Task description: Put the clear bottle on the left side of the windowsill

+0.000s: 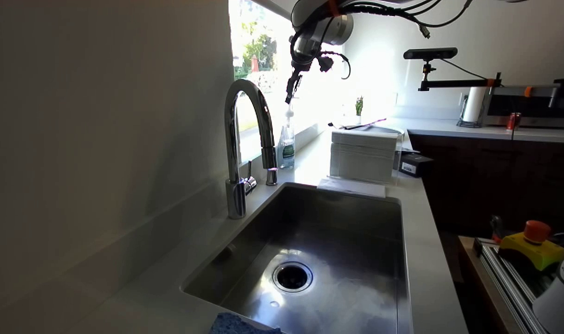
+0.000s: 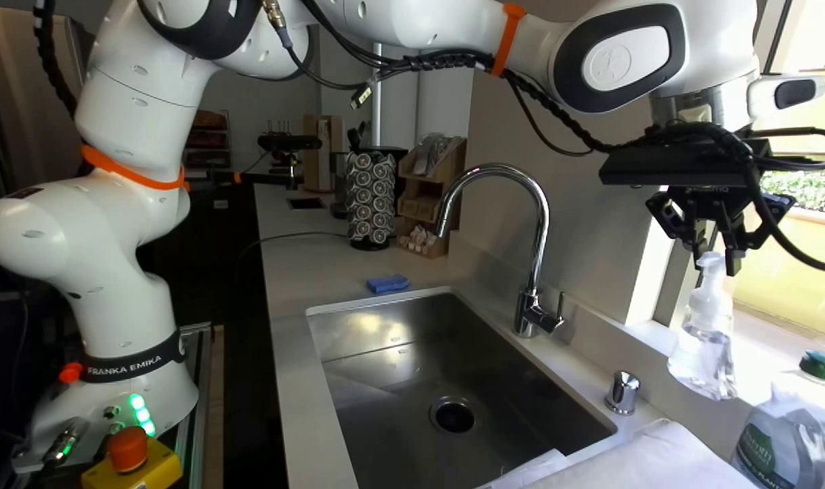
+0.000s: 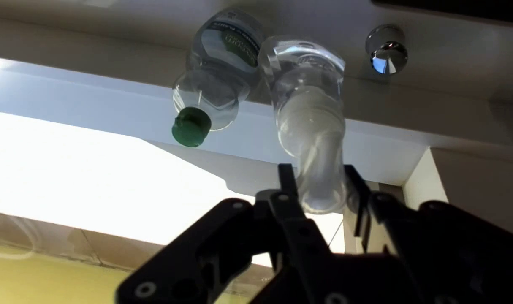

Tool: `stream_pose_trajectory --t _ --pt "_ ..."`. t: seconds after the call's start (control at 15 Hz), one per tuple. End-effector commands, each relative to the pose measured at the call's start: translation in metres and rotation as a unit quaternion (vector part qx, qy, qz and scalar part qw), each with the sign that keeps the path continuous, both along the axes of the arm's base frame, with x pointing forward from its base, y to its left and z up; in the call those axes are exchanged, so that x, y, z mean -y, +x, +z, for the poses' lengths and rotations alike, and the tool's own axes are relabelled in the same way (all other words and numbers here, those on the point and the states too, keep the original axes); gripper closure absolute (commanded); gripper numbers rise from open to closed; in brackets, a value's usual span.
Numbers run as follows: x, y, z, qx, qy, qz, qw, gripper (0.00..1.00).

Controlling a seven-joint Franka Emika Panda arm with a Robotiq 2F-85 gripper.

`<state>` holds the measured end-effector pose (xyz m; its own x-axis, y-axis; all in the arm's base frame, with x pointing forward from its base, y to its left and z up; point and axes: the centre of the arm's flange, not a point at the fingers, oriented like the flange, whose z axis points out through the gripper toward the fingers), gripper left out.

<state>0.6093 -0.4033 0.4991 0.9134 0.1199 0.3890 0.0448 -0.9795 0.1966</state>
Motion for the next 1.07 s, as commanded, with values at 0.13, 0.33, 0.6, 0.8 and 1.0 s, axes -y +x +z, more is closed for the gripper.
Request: stream_pose_trajectory --t 0.13,0.33,0.6,0.8,1.0 --pt "0.005 0.040 0.006 0.025 -0.001 0.063 0.9977 0.92" --pt "0.002 0.053 0.002 0.027 -0.004 0.089 0.9956 0.92" --pt "0.000 0.069 -0.005 0.029 0.003 0.091 0.9954 0.92" --pt "-0.002 0.080 -0.006 0.026 0.011 0.083 0.9962 0.92" --pt "-0.003 0.089 -0.006 0.023 0.016 0.084 0.9960 0.92"
